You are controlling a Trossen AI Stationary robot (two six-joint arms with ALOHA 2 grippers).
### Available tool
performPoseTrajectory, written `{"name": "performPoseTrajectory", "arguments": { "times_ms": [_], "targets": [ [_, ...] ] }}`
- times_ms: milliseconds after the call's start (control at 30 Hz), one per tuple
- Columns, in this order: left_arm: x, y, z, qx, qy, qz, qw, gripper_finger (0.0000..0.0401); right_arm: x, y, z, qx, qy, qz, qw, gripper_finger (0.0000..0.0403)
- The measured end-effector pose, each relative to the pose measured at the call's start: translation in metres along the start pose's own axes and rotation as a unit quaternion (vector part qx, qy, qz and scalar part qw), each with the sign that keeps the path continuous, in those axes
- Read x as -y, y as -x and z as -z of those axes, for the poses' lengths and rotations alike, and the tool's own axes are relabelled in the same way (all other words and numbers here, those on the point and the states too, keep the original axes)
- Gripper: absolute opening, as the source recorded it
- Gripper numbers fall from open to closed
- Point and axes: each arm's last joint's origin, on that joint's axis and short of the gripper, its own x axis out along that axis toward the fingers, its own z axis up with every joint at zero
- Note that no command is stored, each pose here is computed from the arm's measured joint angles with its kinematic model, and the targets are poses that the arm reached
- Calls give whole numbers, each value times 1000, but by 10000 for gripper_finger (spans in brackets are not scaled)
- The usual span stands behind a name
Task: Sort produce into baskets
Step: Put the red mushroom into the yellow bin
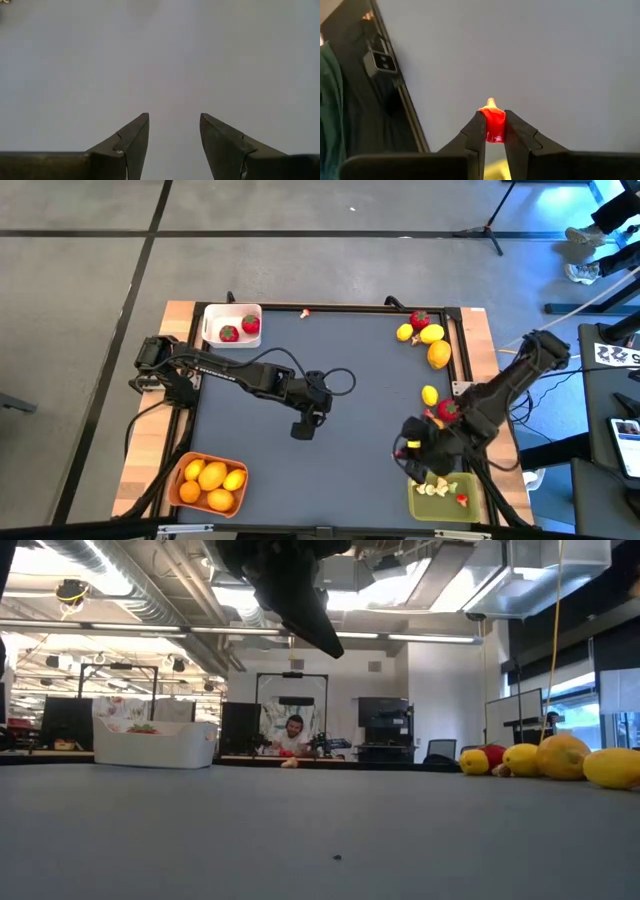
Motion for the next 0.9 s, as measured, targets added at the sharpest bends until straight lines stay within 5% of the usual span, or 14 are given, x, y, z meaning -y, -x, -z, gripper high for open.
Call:
{"name": "performPoseTrajectory", "arguments": {
  "times_ms": [367,633,900],
  "targets": [
    [0,0,-2,12,-15,-1,1000,172,0,6,54,-56,-141,62,986,51],
    [0,0,-5,27,-41,-3,999,172,-2,-16,84,-73,-157,132,976,51],
    [0,0,-5,26,-42,-3,999,172,-8,-23,89,-113,-179,121,970,51]
  ]
}}
